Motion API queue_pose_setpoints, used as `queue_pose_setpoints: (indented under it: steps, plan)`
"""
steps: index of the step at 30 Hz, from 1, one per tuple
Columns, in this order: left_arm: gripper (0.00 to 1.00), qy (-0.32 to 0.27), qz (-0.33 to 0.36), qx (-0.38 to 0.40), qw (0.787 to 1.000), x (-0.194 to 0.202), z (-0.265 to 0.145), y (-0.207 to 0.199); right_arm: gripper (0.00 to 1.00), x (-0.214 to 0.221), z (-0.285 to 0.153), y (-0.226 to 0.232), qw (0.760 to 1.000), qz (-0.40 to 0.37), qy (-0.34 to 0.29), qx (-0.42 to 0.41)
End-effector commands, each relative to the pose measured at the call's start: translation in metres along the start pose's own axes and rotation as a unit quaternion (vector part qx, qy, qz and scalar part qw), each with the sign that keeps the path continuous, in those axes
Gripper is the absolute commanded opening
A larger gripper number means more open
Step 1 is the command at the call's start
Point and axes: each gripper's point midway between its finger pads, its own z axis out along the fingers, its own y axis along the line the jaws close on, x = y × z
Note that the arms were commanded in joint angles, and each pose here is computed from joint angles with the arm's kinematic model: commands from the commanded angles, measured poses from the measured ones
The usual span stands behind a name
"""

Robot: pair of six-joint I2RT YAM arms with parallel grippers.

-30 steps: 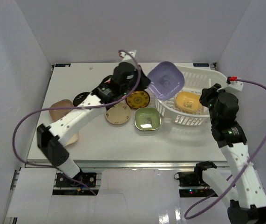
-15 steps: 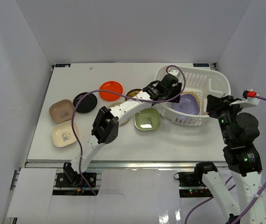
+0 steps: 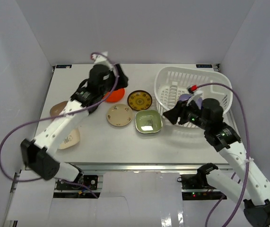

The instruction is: Place the plates into the plastic bin on the countertop

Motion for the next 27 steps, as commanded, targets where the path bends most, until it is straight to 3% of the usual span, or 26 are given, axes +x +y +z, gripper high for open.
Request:
queue_pose_setpoints:
  steps: [1,2,4,5,8,11,23,26,27]
  plan:
    - [0.86,0.009,-0.061,-0.048,0.997,0.036,-0.033,0.059,0.61,0.03,0.021,0.052,0.993,-0.085,0.049,-0.062]
    - [0.84,0.045,-0.067,-0.07,0.994,0.078,-0.035,0.086,0.62,0.037,0.037,0.044,0.992,-0.103,0.062,-0.022]
    - [0.82,0.047,-0.096,-0.088,0.99,0.094,-0.047,0.111,0.67,0.058,0.05,0.054,0.987,-0.131,0.092,-0.01]
    - [0.82,0.074,-0.097,-0.11,0.986,0.123,-0.048,0.129,0.68,0.061,0.058,0.048,0.984,-0.146,0.098,0.013]
    - [0.81,0.11,-0.11,-0.147,0.977,0.16,-0.048,0.157,0.68,0.098,0.087,0.039,0.968,-0.183,0.168,0.038]
    - [0.8,0.127,-0.126,-0.156,0.971,0.175,-0.039,0.167,0.67,0.145,0.114,0.016,0.941,-0.219,0.243,0.082]
    - [0.75,0.149,-0.143,-0.199,0.958,0.191,0.009,0.201,0.61,0.197,0.167,0.005,0.929,-0.225,0.284,0.08]
    - [0.7,0.157,-0.143,-0.203,0.956,0.196,0.017,0.205,0.49,0.202,0.172,0.009,0.927,-0.229,0.286,0.075]
    - [0.69,0.158,-0.141,-0.206,0.955,0.197,0.019,0.207,0.39,0.204,0.171,0.011,0.926,-0.233,0.286,0.075]
